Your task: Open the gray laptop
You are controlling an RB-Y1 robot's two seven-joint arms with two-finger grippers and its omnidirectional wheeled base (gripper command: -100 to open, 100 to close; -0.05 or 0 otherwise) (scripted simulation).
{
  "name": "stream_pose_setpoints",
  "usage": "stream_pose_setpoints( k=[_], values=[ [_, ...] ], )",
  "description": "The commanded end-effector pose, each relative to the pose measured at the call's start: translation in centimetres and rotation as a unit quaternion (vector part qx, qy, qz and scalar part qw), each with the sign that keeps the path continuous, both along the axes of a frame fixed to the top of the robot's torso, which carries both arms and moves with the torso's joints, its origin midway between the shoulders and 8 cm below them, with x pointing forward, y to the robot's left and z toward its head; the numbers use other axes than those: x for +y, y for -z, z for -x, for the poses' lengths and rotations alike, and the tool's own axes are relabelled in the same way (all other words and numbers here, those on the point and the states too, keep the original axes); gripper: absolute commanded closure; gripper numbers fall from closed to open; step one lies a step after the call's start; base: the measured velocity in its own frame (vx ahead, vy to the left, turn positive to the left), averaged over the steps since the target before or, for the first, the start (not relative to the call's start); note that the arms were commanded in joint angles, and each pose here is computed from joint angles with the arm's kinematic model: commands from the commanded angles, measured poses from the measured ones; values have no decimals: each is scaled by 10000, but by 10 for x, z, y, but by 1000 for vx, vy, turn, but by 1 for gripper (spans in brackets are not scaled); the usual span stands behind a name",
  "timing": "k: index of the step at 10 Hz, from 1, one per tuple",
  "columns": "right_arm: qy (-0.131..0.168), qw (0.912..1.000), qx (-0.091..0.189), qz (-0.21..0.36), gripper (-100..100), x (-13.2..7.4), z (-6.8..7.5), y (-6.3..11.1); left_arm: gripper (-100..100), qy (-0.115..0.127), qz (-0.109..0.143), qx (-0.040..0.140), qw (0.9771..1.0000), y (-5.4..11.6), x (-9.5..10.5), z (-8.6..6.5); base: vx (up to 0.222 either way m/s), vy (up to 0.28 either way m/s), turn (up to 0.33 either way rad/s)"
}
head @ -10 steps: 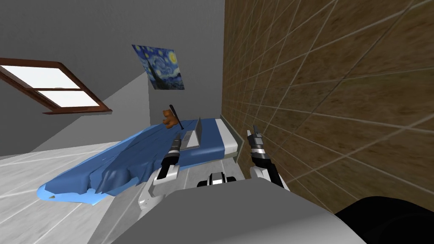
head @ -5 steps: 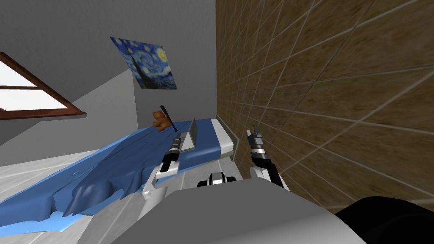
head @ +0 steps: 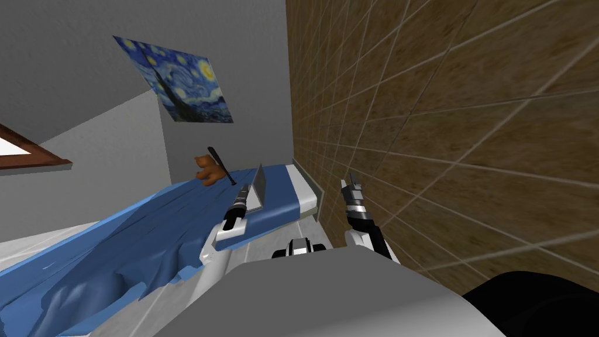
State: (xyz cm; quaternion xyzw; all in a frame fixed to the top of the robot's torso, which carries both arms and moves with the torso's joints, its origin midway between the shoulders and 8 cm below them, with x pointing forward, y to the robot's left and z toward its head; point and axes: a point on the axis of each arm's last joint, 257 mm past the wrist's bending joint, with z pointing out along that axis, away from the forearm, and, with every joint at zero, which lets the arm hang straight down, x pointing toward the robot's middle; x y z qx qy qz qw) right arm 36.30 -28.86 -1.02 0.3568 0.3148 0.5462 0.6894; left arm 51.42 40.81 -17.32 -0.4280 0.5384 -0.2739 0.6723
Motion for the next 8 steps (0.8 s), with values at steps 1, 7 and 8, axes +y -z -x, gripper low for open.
stream_pose_setpoints(
  k=[1,7,8],
  values=[
    [0,10000,0,0,0,0,0,0,-100,-176,-89,236,9995,9,15,-8,9,-26,-130],
    [1,10000,0,1,0,0,0,0,100,-339,-171,453,9983,16,29,-15,4,-18,-75],
    [0,10000,0,0,0,0,0,0,100,-281,197,326,9989,18,22,-19,-20,87,43]
  ],
)
